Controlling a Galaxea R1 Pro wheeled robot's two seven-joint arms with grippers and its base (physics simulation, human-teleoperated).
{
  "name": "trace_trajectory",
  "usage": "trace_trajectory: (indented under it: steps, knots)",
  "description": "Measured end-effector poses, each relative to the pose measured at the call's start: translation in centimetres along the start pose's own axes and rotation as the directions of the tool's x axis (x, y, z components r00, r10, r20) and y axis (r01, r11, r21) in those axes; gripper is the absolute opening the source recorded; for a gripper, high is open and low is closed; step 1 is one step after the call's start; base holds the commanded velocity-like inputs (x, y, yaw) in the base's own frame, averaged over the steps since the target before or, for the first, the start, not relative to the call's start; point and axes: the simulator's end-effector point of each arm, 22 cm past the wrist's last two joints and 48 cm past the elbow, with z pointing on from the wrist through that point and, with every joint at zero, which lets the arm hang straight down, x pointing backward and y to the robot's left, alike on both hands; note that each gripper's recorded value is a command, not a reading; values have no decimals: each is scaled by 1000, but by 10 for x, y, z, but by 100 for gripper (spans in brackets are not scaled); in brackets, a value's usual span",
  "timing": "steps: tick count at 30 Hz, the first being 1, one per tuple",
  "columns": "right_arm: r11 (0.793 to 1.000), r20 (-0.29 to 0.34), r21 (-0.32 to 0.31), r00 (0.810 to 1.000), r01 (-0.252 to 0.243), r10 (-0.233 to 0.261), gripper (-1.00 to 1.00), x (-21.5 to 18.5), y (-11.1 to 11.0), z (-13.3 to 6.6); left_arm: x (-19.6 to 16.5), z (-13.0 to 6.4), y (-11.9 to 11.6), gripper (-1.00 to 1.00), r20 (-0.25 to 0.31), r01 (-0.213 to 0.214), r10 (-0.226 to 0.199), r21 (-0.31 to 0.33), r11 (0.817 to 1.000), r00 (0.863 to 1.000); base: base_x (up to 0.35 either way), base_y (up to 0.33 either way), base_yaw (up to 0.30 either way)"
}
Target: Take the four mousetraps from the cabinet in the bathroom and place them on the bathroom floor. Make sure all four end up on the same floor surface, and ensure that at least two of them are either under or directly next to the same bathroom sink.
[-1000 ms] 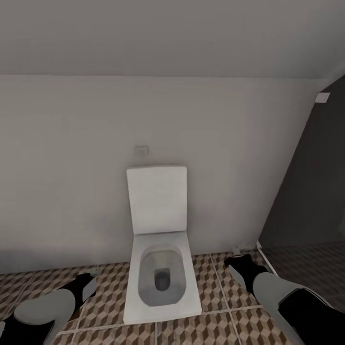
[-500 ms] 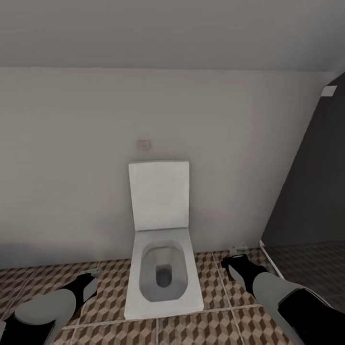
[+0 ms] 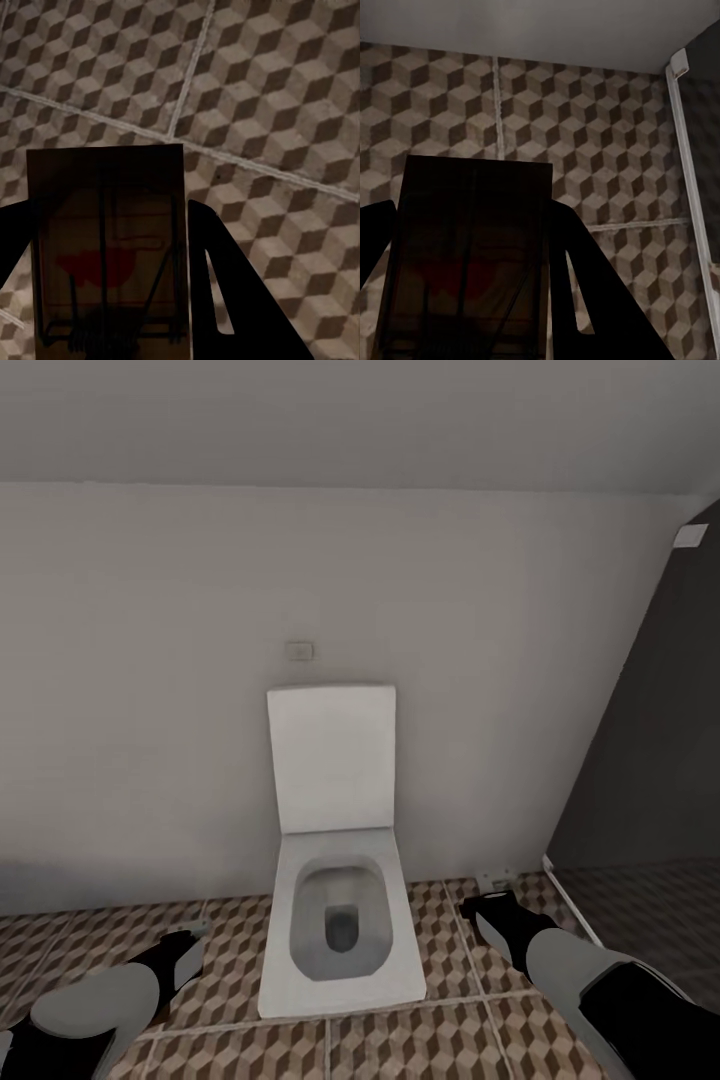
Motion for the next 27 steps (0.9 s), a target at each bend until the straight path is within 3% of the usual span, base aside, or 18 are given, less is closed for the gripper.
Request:
trace_trajectory:
  steps: [27]
  knots:
    - [1000,0,1,1000,-1,1,-100,42,16,37,30,46,-9,-100,13,11,-11,-4,1000,1000,0,0,0]
